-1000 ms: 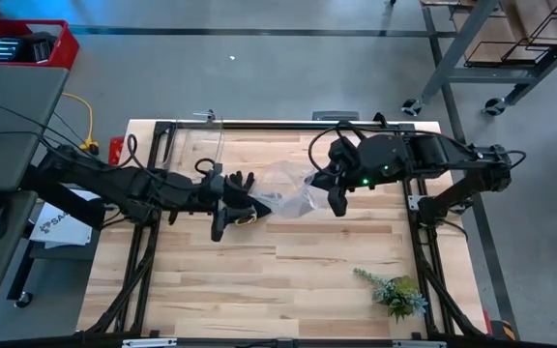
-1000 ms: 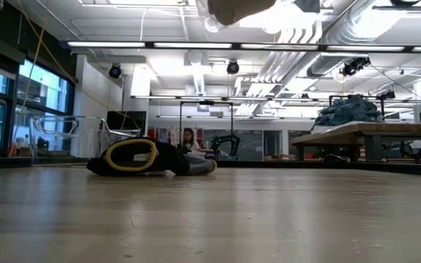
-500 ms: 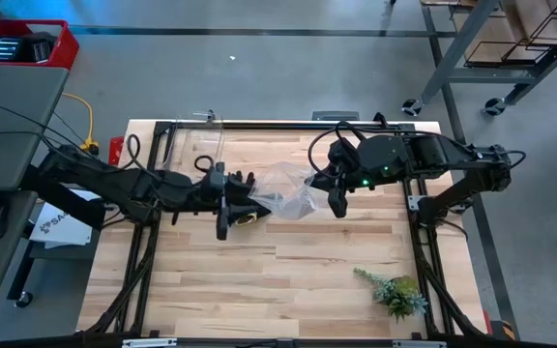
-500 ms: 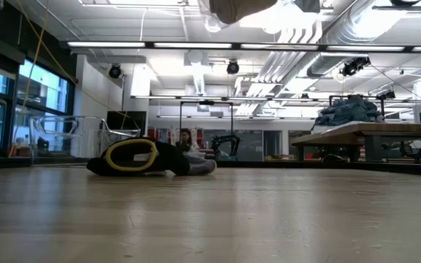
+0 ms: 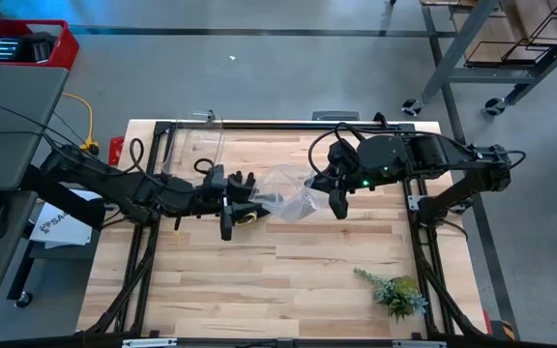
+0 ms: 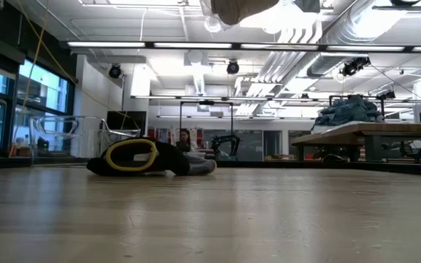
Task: Roll bandage
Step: Put the white-brown bandage into the transparent zip bag
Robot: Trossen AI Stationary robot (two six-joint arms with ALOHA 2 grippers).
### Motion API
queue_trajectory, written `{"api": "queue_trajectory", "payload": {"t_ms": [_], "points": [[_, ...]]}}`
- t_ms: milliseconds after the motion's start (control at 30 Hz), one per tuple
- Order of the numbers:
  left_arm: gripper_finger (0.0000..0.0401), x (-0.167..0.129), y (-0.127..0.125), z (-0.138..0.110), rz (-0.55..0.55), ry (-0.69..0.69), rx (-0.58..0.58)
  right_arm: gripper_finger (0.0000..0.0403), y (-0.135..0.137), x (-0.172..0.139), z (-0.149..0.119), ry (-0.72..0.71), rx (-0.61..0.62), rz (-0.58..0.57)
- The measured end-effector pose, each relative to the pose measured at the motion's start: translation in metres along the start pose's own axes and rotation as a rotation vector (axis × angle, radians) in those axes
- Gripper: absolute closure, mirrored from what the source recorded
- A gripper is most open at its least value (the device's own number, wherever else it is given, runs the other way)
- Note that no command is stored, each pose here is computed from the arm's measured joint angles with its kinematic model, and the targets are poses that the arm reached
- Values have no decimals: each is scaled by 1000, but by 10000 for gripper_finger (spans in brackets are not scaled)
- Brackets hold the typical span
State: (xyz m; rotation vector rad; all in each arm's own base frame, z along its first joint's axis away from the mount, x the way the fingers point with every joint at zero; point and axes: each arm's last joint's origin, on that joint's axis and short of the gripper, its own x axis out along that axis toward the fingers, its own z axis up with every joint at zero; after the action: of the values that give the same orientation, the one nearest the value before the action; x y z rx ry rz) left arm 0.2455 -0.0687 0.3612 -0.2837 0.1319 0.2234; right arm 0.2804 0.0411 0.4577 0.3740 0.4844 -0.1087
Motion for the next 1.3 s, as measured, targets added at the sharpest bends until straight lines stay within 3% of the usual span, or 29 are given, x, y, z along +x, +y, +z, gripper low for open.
{"api": "queue_trajectory", "payload": {"t_ms": [333,567,800,1000,1133,1300], "points": [[279,0,2,0,45,-13,2,403,0,0,0,0,0,-1],[388,-3,2,6,45,-55,-23,403,0,0,0,1,4,1],[399,-12,4,10,-5,-38,-127,396,-2,-3,-4,86,-1,23],[400,-36,17,17,8,-12,-189,334,-9,-15,-9,159,-18,-103],[400,-41,25,17,32,18,-249,278,-6,-15,-18,221,-46,-128],[400,-36,25,17,-54,69,-306,227,1,-1,-22,225,-139,-172]]}}
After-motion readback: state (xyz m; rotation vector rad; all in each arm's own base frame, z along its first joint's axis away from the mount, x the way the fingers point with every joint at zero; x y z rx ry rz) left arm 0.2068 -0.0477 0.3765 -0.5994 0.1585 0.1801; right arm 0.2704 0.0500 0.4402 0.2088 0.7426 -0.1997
